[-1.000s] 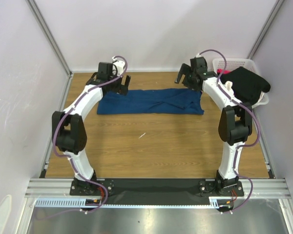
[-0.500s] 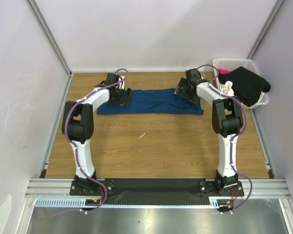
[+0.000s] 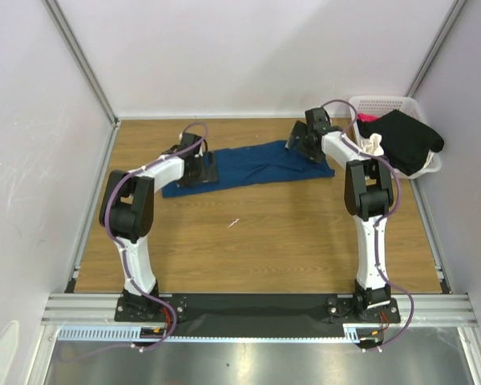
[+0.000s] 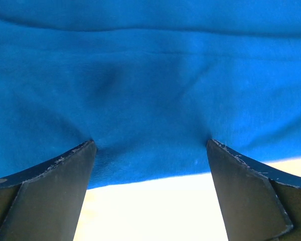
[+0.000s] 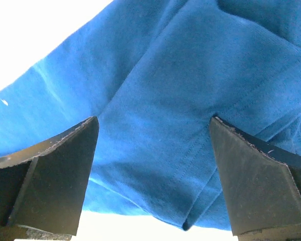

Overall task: Fold and stack the t-shirts
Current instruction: Fold the tshirt

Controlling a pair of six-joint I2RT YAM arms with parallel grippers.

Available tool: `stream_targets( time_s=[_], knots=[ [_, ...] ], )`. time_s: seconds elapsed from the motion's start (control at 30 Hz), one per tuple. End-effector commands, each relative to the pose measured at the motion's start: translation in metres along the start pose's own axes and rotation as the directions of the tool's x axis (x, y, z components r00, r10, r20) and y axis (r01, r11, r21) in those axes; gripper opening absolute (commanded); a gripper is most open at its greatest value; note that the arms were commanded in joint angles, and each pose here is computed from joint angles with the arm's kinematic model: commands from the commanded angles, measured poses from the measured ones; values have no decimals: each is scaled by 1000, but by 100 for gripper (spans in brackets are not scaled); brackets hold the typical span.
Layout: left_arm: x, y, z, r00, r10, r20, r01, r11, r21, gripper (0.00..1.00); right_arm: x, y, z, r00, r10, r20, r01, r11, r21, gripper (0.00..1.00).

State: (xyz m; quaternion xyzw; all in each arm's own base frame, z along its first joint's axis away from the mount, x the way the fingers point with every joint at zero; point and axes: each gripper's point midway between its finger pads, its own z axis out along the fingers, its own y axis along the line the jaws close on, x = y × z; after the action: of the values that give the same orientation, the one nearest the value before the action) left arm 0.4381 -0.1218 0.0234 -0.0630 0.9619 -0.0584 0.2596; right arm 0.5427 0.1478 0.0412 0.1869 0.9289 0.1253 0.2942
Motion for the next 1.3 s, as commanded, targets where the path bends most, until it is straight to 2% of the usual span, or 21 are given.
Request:
stream_targets(
  time_s=[0.0, 0.03, 0.17, 0.3, 0.4, 0.47, 0.53, 0.6, 0.63, 0.7, 0.73, 0.8, 0.9, 0.97, 1.13, 1.27],
  knots=[
    [60, -8, -11, 988, -75, -137, 71, 997, -31, 100, 11, 0, 33, 997, -61, -44, 60, 998, -29, 98],
    [66, -11, -14, 985, -103, -140, 100, 995, -25, 100, -1, 12, 32, 997, -75, -19, 74, 996, -59, 98],
    [107, -31, -23, 969, -126, -212, 138, 989, 47, 100, 6, 27, 60, 988, -147, -37, 144, 985, -91, 99],
    [137, -83, -49, 970, 14, -243, 24, 988, 153, 100, 14, 64, 73, 980, -196, -30, 188, 966, -177, 100],
    [143, -105, -67, 960, 154, -236, -109, 975, 195, 100, 27, 95, 76, 972, -235, -18, 224, 944, -243, 100],
    [138, -113, -87, 956, 198, -216, -146, 961, 236, 100, 33, 112, 73, 971, -238, -16, 225, 933, -280, 100],
    [125, -114, -108, 960, 226, -165, -177, 948, 265, 100, 14, 129, 56, 977, -212, 19, 207, 926, -316, 100],
    [104, -101, -135, 967, 235, -98, -207, 951, 231, 100, -16, 134, 35, 982, -179, 64, 190, 923, -335, 100],
    [95, -96, -144, 964, 255, -71, -234, 946, 226, 100, -47, 149, 1, 978, -155, 139, 197, 905, -377, 100],
    [82, -79, -160, 968, 246, -45, -231, 949, 215, 100, -87, 149, -32, 970, -110, 216, 191, 895, -402, 100],
    [81, -72, -163, 963, 266, -37, -253, 945, 207, 100, -107, 157, -63, 959, -89, 269, 201, 883, -425, 100],
    [77, -59, -163, 961, 275, -9, -269, 945, 185, 100, -125, 156, -89, 950, -61, 306, 195, 882, -429, 100],
    [90, -45, -140, 958, 286, -24, -280, 949, 145, 100, -113, 160, -103, 953, -80, 293, 202, 887, -415, 100],
    [104, -40, -125, 957, 286, -50, -277, 951, 141, 100, -92, 149, -92, 964, -101, 245, 188, 911, -367, 100],
    [110, -32, -98, 966, 255, -40, -251, 964, 90, 100, -35, 137, -59, 984, -132, 121, 163, 940, -299, 100],
    [119, -31, -88, 971, 236, -46, -231, 968, 95, 100, -11, 125, -30, 986, -149, 74, 163, 954, -253, 100]
  ],
)
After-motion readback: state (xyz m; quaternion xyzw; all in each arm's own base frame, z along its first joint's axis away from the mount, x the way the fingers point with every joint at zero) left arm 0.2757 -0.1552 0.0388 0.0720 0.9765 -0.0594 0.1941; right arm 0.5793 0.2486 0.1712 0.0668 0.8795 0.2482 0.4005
